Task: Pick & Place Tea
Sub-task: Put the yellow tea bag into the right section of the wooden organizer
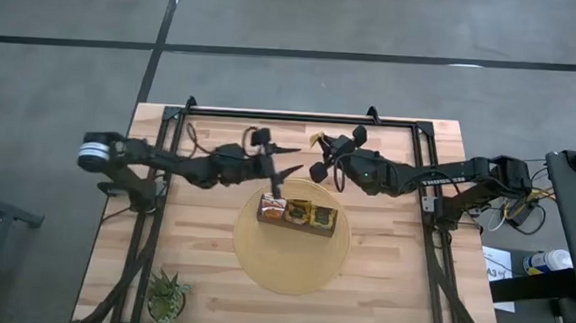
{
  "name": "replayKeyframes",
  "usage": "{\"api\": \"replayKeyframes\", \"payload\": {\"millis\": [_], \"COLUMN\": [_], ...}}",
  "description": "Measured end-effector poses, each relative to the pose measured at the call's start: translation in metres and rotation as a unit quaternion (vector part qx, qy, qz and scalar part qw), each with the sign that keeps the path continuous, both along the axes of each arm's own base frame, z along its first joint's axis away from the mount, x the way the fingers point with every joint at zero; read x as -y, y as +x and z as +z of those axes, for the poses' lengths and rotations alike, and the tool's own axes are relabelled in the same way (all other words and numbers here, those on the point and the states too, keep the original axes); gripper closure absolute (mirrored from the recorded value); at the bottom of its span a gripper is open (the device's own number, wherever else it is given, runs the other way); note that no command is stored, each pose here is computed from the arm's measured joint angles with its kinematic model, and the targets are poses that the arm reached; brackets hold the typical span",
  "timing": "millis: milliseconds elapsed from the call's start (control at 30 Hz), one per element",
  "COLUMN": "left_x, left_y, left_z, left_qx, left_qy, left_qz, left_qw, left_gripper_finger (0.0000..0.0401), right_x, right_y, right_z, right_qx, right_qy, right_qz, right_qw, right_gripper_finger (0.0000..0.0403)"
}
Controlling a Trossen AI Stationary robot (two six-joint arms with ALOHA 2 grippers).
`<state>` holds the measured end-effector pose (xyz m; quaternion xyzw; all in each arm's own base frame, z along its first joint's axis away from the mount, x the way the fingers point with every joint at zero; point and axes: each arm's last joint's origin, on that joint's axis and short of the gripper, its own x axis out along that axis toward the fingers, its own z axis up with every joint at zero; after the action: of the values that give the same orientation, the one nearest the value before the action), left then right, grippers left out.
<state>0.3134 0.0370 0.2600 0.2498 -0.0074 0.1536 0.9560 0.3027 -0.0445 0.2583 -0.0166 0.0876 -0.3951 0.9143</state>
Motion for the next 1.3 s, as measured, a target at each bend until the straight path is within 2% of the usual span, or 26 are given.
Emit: {"api": "replayKeyframes", "payload": {"millis": [133,267,367,700,800,933,1000,1133,1300], "left_x": [0.000,-0.003,-0.004,-0.004,-0.004,-0.005,-0.004,-0.002,0.000], "left_y": [0.021,0.030,0.032,0.034,0.035,0.033,0.031,0.025,0.010], "left_z": [-0.001,0.002,0.009,0.018,0.017,0.019,0.020,0.023,0.030], "left_qx": [-0.018,-0.022,-0.015,-0.004,-0.012,-0.021,-0.029,-0.070,-0.131], "left_qy": [0.017,0.038,0.047,0.060,0.061,0.062,0.068,0.081,0.070], "left_qz": [0.019,0.061,0.082,0.084,0.085,0.092,0.096,0.100,0.083], "left_qw": [1.000,0.997,0.995,0.995,0.994,0.994,0.993,0.989,0.985], "left_gripper_finger": [0.0209,0.0209,0.0209,0.0217,0.0260,0.0377,0.0391,0.0399,0.0400], "right_x": [-0.002,-0.008,-0.011,-0.015,-0.016,-0.017,-0.018,-0.018,-0.020], "right_y": [0.001,0.002,0.003,0.003,0.004,0.005,0.005,0.003,0.002], "right_z": [0.001,0.003,0.003,0.006,0.005,0.005,0.004,0.004,0.018], "right_qx": [0.007,0.006,0.004,0.001,0.001,-0.011,-0.028,-0.070,-0.127], "right_qy": [0.003,-0.009,-0.012,-0.030,-0.028,-0.034,-0.044,-0.047,-0.024], "right_qz": [0.017,0.030,0.036,0.047,0.063,0.088,0.114,0.174,0.219], "right_qw": [1.000,0.999,0.999,0.998,0.998,0.996,0.992,0.981,0.967], "right_gripper_finger": [0.0378,0.0378,0.0378,0.0378,0.0378,0.0378,0.0376,0.0342,0.0249]}}
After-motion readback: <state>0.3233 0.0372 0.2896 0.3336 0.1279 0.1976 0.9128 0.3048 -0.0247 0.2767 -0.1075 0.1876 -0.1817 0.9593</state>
